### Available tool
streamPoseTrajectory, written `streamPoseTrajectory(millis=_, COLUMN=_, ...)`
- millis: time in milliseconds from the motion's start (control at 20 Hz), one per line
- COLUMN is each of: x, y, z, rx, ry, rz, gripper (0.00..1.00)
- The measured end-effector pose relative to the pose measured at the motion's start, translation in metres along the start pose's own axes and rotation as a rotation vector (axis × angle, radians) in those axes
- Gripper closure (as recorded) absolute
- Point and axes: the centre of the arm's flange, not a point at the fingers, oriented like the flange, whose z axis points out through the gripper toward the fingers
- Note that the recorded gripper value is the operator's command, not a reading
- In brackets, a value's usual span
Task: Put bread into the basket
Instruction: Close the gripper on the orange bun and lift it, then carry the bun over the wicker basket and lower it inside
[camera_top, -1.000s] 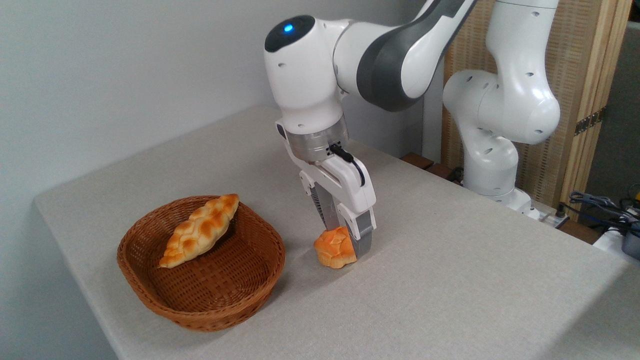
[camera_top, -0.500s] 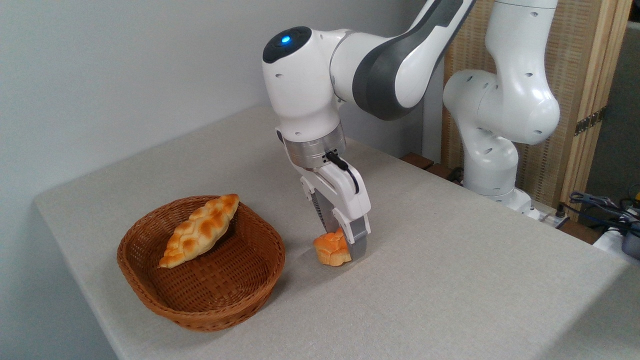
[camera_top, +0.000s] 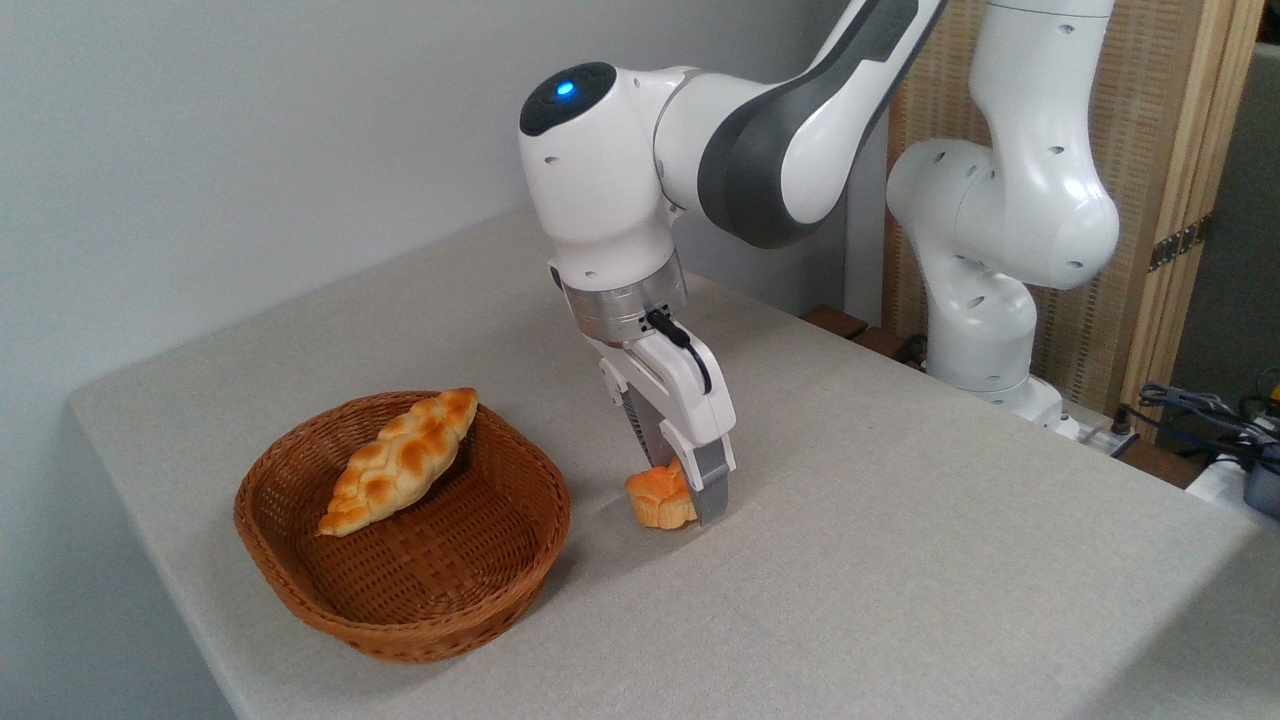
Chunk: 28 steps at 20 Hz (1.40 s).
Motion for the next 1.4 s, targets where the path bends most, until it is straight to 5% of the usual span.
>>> streamPoseTrajectory(millis=450, x=0.003, y=0.0, z=-0.01, rx=-0.002, ry=-0.004, rz=0.006, gripper=0.98)
streamPoseTrajectory(millis=600, x=0.017, y=0.003, z=-0.061, rx=0.01, ry=-0.004, rz=0.035, gripper=0.96)
streamPoseTrajectory(millis=750, x=0.042, y=0.004, z=-0.125, rx=0.048, ry=0.109, rz=0.048, gripper=0.89)
streamPoseTrajectory(millis=900, x=0.073, y=-0.015, z=-0.146, rx=0.064, ry=0.279, rz=0.019, gripper=0.71)
streamPoseTrajectory(millis=1000, x=0.09, y=-0.033, z=-0.134, rx=0.088, ry=0.332, rz=-0.003, gripper=0.62)
streamPoseTrajectory(millis=1200, x=0.108, y=-0.053, z=-0.101, rx=0.088, ry=0.327, rz=-0.021, gripper=0.35)
streamPoseTrajectory(millis=1250, x=0.109, y=-0.055, z=-0.097, rx=0.082, ry=0.321, rz=-0.022, gripper=0.12)
streamPoseTrajectory(millis=1300, x=0.11, y=-0.055, z=-0.093, rx=0.077, ry=0.315, rz=-0.023, gripper=0.02)
streamPoseTrajectory(millis=1400, x=0.11, y=-0.056, z=-0.085, rx=0.066, ry=0.305, rz=-0.024, gripper=0.0)
